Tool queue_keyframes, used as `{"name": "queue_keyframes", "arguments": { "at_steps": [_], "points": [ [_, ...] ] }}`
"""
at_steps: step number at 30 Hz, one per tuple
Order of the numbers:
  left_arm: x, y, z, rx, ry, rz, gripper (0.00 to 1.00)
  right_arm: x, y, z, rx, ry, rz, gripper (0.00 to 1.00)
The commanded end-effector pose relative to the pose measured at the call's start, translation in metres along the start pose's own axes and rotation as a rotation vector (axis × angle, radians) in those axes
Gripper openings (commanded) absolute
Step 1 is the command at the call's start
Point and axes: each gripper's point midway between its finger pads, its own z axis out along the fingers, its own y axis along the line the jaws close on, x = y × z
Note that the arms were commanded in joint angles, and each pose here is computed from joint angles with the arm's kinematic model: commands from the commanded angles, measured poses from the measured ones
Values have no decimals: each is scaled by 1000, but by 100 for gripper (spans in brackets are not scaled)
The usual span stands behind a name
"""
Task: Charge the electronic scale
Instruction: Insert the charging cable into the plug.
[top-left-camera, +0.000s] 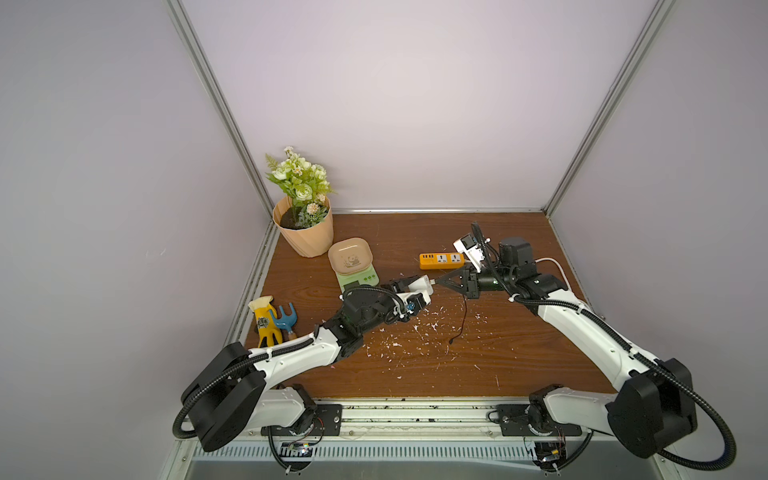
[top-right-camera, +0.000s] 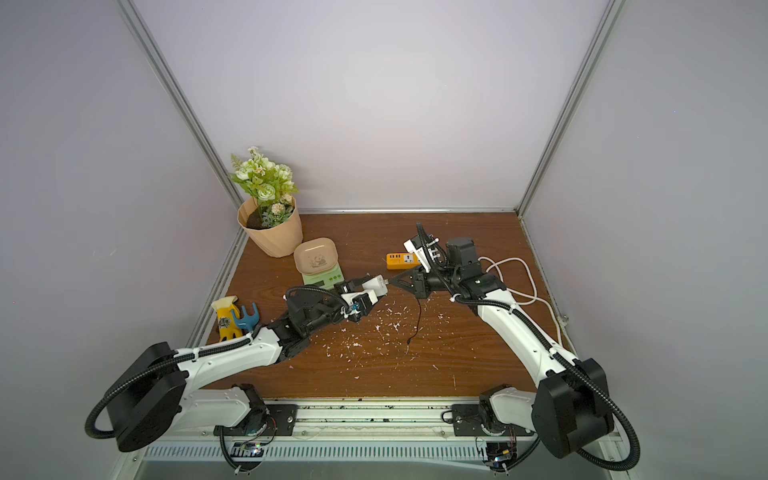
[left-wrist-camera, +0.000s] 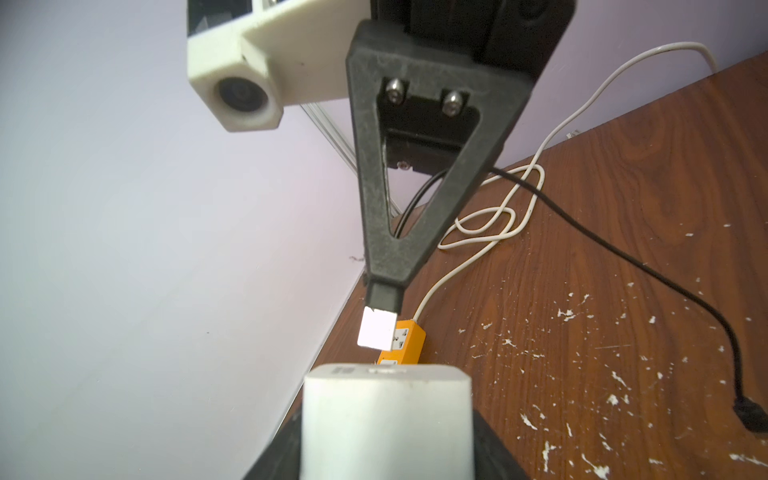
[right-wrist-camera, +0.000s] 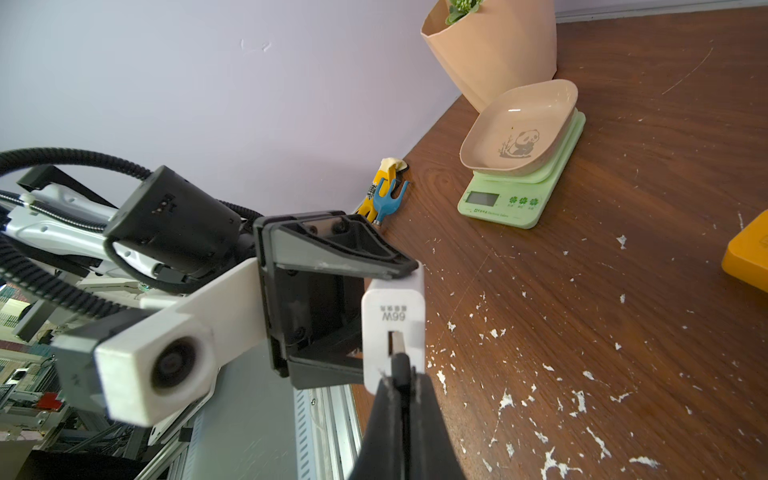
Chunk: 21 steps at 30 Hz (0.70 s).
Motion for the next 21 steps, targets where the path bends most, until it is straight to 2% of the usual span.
{"name": "queue_keyframes", "arguments": {
  "at_steps": [1, 14, 21],
  "points": [
    [-26, 21, 0, -44, -83, 50, 32, -10, 18, -1, -56, 0, -74, 0],
    [-25, 22, 5, -33, -68, 56, 32, -7, 24, 7, -83, 19, -66, 0],
    [-28, 22, 4, -31, -79, 63, 32, -9, 13, 11, -15, 30, -48, 0]
  ]
}}
